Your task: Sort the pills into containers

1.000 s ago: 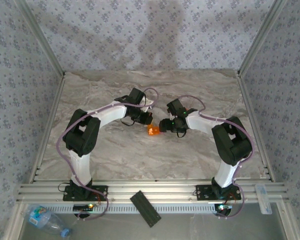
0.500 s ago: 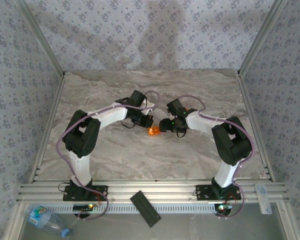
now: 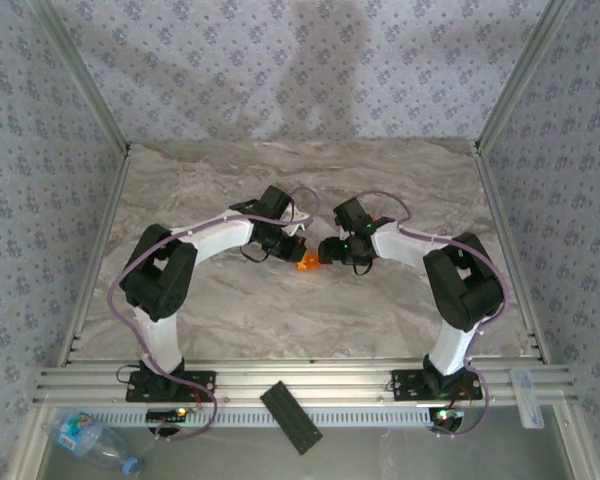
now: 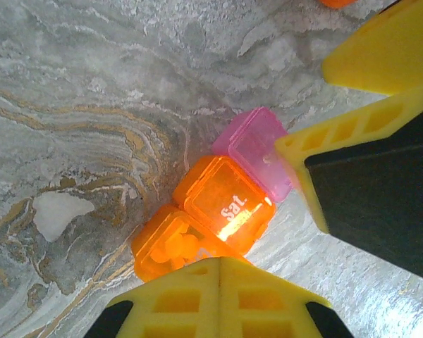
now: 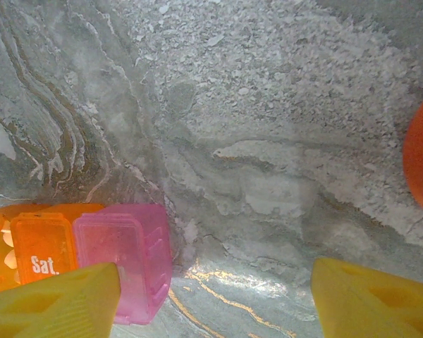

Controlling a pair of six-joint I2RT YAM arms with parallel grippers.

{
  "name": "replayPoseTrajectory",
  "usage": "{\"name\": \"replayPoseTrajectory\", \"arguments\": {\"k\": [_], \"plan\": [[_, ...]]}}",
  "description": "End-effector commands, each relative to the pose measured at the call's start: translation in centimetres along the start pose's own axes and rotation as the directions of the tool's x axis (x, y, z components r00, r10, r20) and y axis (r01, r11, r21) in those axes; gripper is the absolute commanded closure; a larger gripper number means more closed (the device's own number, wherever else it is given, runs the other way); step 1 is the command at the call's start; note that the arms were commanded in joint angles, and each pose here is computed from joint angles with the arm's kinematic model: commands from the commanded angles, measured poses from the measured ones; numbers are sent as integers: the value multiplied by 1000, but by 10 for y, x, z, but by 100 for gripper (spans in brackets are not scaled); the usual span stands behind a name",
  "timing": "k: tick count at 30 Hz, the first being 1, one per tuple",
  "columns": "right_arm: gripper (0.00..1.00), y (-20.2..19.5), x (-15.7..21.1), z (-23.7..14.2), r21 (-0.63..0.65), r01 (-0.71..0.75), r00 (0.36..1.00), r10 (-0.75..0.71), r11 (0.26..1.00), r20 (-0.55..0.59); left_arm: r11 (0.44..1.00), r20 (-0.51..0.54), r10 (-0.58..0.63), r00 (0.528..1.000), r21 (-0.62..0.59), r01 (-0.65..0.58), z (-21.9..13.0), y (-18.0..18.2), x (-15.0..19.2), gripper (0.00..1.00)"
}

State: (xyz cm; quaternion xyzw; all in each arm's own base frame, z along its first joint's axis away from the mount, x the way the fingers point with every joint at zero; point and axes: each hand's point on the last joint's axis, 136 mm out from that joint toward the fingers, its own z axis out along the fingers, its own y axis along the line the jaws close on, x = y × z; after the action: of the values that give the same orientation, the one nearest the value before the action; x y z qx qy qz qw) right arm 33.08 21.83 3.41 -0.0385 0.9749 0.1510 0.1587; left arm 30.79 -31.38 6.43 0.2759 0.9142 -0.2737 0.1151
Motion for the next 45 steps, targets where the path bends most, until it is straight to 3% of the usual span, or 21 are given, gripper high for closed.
{"name": "replayPoseTrajectory", "arguments": {"k": [1, 25, 45], "plan": [[27, -15, 10, 10, 58, -21, 999, 22, 998, -29, 1000, 7, 20, 1000, 24, -20, -9, -10, 2, 100], [27, -15, 10, 12, 56, -25, 999, 27, 998, -28, 1000, -35, 10, 999, 25, -9, 6, -11, 17, 100], [27, -16, 12, 12, 59, -25, 999, 27, 998, -30, 995, -71, 46, 996, -83, -52, 20, 1, 27, 100]]}}
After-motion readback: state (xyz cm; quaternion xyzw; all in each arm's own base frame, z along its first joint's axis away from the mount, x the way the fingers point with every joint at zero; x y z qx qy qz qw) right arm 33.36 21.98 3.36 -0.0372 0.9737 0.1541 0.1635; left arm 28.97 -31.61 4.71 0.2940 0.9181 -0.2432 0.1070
